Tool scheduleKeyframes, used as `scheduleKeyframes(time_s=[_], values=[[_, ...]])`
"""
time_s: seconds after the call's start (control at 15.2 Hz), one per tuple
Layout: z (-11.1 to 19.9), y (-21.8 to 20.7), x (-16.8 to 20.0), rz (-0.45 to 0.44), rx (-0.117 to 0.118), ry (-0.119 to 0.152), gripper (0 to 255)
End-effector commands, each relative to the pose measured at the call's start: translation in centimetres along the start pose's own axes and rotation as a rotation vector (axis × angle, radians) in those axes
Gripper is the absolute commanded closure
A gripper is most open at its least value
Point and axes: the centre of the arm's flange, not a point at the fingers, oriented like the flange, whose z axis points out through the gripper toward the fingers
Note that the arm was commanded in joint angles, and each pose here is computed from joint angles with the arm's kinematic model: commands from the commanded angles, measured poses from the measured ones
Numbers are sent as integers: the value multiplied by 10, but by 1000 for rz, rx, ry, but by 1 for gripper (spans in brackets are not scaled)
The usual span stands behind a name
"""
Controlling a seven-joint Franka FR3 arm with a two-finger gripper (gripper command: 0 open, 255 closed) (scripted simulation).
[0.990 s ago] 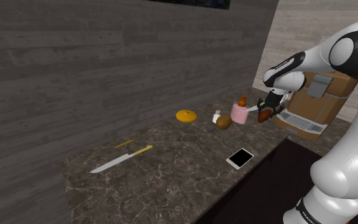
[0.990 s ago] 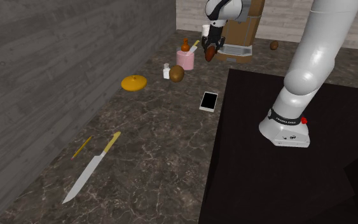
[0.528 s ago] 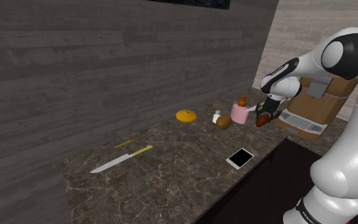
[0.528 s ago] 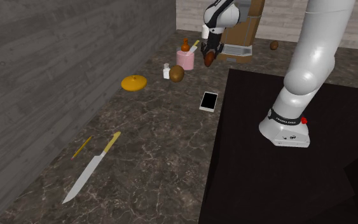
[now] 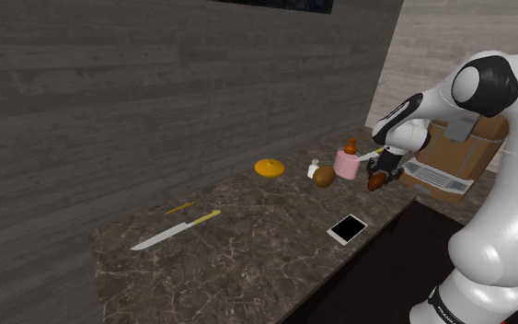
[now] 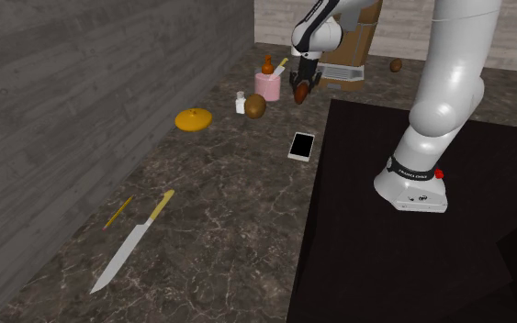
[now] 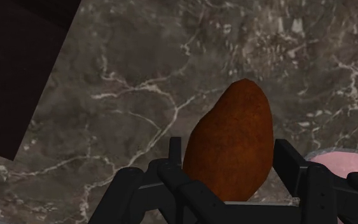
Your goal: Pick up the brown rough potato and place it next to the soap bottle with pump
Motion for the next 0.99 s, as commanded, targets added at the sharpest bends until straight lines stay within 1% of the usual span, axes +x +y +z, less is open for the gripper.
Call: scheduleKeyframes(time_s=[0.0,0.53,0.59,0.92], values=[[14,1,-1,0,0,0,255],[14,1,-1,0,0,0,255],[13,1,-1,0,0,0,0],[14,1,-1,0,0,0,0]])
